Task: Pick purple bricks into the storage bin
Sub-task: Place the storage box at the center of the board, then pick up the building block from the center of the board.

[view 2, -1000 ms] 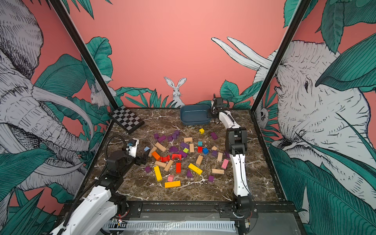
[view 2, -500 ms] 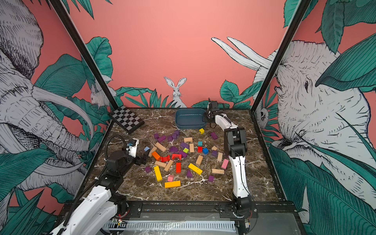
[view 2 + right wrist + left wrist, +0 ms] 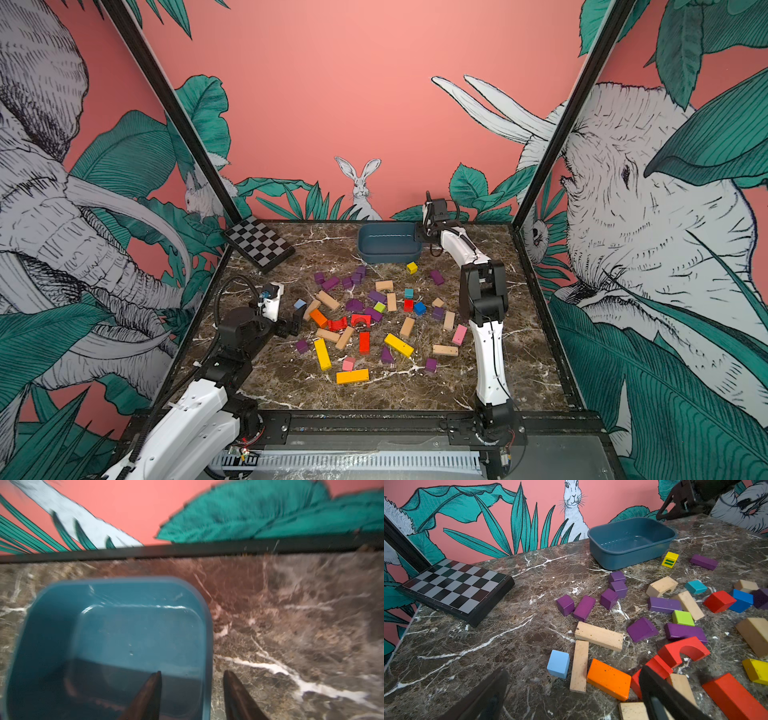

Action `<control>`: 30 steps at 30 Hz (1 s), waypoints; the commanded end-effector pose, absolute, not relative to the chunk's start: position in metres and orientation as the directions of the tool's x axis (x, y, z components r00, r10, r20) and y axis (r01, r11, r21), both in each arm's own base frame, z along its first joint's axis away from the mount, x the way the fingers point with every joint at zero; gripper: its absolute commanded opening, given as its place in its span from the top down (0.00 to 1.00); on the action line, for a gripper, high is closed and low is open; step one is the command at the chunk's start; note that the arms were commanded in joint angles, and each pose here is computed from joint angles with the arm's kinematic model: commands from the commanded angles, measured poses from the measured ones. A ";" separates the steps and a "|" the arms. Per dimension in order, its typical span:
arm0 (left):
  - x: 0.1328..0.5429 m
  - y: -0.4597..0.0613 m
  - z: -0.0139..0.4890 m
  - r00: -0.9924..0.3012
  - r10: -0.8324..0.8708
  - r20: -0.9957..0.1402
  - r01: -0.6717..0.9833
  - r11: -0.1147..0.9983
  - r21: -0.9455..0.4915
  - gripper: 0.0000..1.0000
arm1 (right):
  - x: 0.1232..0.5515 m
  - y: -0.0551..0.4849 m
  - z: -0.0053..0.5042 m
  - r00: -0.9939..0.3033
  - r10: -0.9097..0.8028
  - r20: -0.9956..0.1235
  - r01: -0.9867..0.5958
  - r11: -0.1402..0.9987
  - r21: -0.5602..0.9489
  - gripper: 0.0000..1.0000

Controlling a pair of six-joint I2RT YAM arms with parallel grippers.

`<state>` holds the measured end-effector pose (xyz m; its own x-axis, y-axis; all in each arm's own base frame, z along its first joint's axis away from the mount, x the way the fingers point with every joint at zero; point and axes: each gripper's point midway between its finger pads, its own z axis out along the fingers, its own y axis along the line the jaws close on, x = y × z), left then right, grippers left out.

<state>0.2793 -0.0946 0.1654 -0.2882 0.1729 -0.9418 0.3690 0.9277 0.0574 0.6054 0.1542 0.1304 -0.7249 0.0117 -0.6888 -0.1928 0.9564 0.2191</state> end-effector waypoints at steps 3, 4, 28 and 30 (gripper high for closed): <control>0.276 -0.092 0.171 -0.267 0.162 -0.950 0.358 0.932 0.058 0.01 | 0.573 0.136 0.197 -0.623 -0.193 -0.758 -0.415 0.903 0.111 0.29; 0.276 -0.092 0.171 -0.267 0.160 -0.950 0.356 0.933 0.057 0.01 | 0.558 0.134 0.190 -0.616 -0.267 -0.741 -0.467 0.882 0.071 0.25; 0.276 -0.095 0.170 -0.269 0.167 -0.948 0.371 0.927 0.058 0.01 | 0.461 0.096 0.042 -0.811 -0.416 -0.412 -0.459 0.888 0.006 0.39; 0.276 -0.095 0.170 -0.269 0.168 -0.948 0.370 0.927 0.059 0.01 | 0.465 0.094 0.039 -0.818 -0.411 -0.402 -0.445 0.895 -0.009 0.41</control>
<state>0.2781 -0.0934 0.1697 -0.2746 0.1661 -0.9471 0.3636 0.9298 0.0576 0.4548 0.0966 0.0403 -0.8103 -0.4280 -0.4002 -0.4722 0.8814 0.0136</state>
